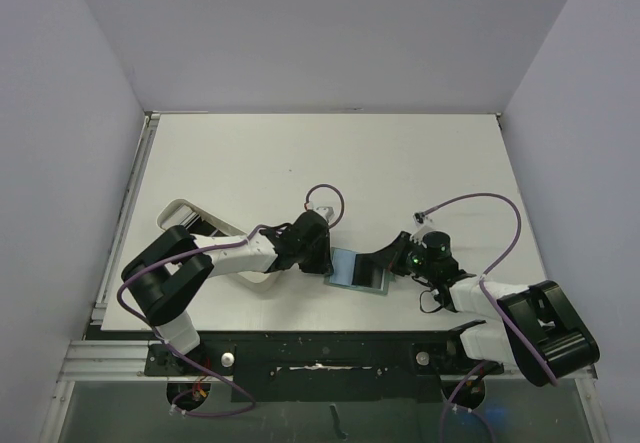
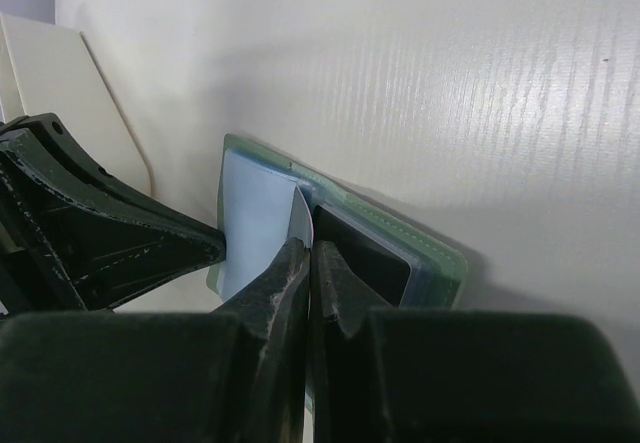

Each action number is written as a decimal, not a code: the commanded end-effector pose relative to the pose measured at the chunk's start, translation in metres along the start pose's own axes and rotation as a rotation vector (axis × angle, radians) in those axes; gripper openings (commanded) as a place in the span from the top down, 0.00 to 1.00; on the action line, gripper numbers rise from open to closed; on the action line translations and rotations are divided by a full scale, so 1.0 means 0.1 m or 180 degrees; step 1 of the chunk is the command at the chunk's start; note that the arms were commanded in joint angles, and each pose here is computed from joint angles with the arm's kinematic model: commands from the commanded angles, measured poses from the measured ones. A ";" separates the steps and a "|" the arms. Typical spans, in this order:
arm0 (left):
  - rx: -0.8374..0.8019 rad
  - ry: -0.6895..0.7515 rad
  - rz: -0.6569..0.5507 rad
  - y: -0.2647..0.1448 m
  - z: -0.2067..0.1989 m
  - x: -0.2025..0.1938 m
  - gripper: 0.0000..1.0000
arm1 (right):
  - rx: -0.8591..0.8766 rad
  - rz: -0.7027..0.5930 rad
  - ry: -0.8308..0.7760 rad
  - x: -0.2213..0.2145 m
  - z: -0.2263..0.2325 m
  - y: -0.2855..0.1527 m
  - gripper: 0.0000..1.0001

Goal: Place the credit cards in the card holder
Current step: Insert the credit card into the card holder.

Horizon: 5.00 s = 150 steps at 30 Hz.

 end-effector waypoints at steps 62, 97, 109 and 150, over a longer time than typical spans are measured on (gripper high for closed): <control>0.0142 0.0051 -0.0092 -0.04 -0.03 -0.08 0.57 | 0.0092 -0.0022 -0.0132 -0.11 -0.10 0.11 1.00; -0.0373 -0.0087 -0.0257 -0.10 -0.33 0.01 0.60 | -0.0607 0.0240 -0.0299 0.04 -0.07 -0.05 0.54; -0.0551 -0.0143 -0.0287 -0.07 -0.34 0.06 0.61 | -0.0416 0.0410 -0.0296 -0.07 0.18 0.23 0.55; -0.1166 -0.0439 -0.0351 -0.28 -0.58 0.24 0.59 | -0.0686 0.0655 -0.0196 -0.29 0.09 0.15 0.91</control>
Point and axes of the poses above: each gripper's point midway between its finger pads, its own y axis out along the fingers, its own z axis along the line the jaws close on, x = y × z, the point moved 3 cm from there along -y, back along the fingers, and after that the axes turned 13 degrees about -y, right-handed, at the moved point
